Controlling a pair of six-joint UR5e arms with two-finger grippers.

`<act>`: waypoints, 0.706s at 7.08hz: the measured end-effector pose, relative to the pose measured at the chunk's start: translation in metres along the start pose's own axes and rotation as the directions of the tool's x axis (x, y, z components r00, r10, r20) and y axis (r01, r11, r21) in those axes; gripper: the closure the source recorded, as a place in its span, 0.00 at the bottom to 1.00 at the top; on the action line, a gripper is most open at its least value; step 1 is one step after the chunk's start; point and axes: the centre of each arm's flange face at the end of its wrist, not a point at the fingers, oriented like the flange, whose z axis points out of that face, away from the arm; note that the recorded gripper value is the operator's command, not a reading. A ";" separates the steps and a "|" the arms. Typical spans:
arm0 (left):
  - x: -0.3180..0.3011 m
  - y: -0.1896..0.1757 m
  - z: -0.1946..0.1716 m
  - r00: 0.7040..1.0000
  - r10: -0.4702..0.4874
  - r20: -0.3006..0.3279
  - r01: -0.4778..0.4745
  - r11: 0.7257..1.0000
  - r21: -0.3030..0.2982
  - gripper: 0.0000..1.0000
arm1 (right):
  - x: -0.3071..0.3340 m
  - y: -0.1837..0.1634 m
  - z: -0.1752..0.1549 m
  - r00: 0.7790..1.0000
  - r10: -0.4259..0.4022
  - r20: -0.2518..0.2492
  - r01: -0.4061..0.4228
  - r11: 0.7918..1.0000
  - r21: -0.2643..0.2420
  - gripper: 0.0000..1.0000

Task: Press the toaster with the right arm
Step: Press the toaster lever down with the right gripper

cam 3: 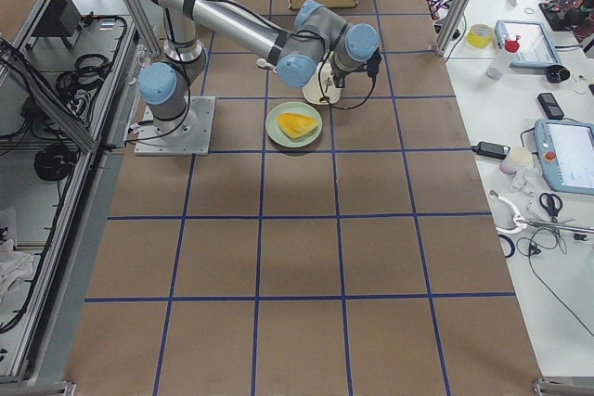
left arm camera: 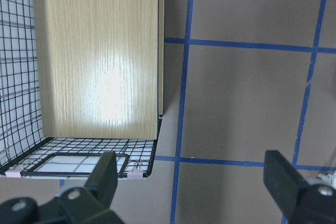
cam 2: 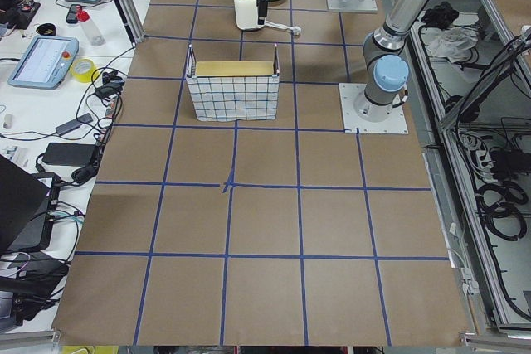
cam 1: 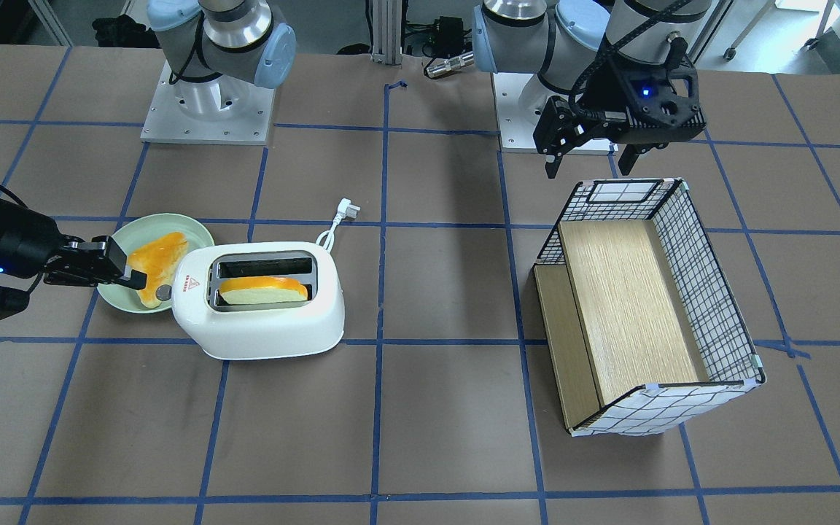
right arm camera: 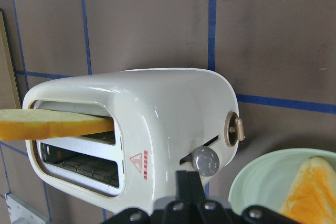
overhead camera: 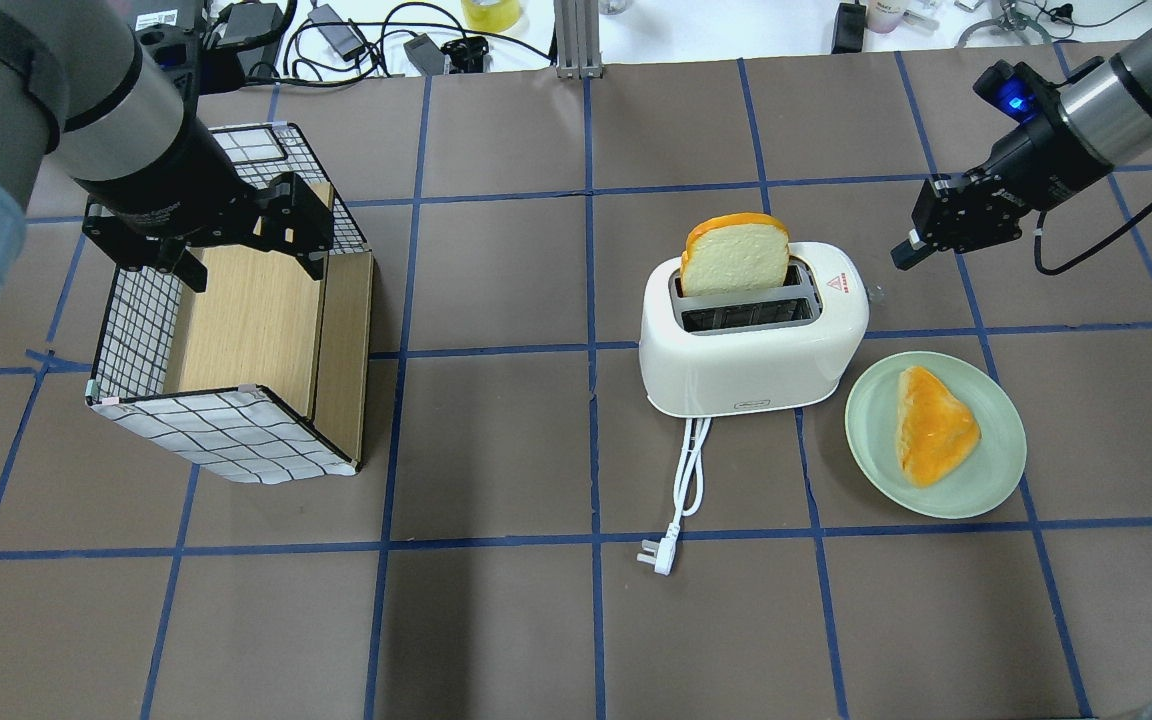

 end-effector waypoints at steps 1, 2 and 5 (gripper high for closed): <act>0.000 0.000 0.000 1.000 0.000 0.000 0.000 1.000 0.000 0.00 | 0.005 0.002 0.011 1.000 0.022 0.012 -0.022 1.000 -0.019 1.00; 0.000 0.000 0.000 1.000 0.000 0.000 0.000 1.000 0.000 0.00 | 0.009 0.004 0.019 0.999 0.037 0.020 -0.036 0.999 -0.034 1.00; 0.000 0.000 0.000 1.000 0.000 0.000 0.000 1.000 0.000 0.00 | 0.013 -0.001 0.026 0.999 0.041 0.035 -0.040 0.999 -0.017 1.00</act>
